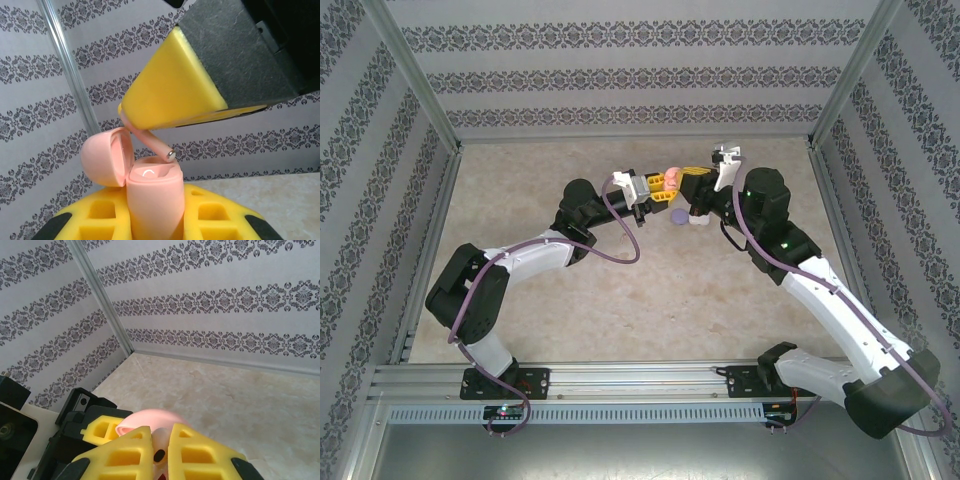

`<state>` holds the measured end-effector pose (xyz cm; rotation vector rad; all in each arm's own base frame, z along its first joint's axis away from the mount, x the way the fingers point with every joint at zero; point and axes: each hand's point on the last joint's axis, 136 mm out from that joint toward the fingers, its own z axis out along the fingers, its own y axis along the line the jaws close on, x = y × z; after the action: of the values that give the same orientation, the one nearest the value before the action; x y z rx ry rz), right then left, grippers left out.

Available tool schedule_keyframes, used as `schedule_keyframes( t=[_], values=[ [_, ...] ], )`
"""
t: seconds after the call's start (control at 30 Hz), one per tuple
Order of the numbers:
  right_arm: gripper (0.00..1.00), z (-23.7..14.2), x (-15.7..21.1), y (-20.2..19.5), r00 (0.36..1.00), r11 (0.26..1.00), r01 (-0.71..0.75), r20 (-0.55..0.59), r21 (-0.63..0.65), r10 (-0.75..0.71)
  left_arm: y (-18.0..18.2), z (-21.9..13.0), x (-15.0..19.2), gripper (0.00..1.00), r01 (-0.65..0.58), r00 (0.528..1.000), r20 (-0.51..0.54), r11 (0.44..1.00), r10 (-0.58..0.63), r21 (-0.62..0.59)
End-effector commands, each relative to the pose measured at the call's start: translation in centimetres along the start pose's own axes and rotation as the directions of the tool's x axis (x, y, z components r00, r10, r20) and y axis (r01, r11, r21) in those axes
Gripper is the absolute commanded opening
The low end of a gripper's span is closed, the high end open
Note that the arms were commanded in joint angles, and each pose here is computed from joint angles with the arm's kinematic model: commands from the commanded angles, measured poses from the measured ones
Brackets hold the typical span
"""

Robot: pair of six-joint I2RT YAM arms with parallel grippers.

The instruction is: Insert the wireless bluetooth earbuds into the charging case

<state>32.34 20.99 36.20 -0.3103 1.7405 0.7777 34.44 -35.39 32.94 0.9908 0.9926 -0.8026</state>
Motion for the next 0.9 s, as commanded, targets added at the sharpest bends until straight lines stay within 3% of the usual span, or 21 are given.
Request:
schedule_keyframes(
  t=[0.0, 0.5, 0.87],
  values=[
    [0.1, 0.4, -0.1, 0.4, 1.0, 1.0, -0.008, 0.015, -0.011, 0.008, -0.9, 0.4, -1.7, 0.0, -0.042, 0.997, 0.058, 0.999, 0.04, 0.026],
    [0.08, 1.0, 2.2, 0.6, 0.999, 1.0, 0.008, -0.043, 0.001, -0.008, -0.7, 0.5, -2.2, 0.0, -0.035, 0.998, 0.062, 0.999, 0.034, 0.018],
    [0.05, 0.4, 3.4, -0.6, 0.997, 0.993, 0.067, -0.042, 0.1, -0.063, -0.6, 0.4, -3.0, 0.0, -0.036, 0.997, 0.072, 0.999, 0.035, 0.012]
  ],
)
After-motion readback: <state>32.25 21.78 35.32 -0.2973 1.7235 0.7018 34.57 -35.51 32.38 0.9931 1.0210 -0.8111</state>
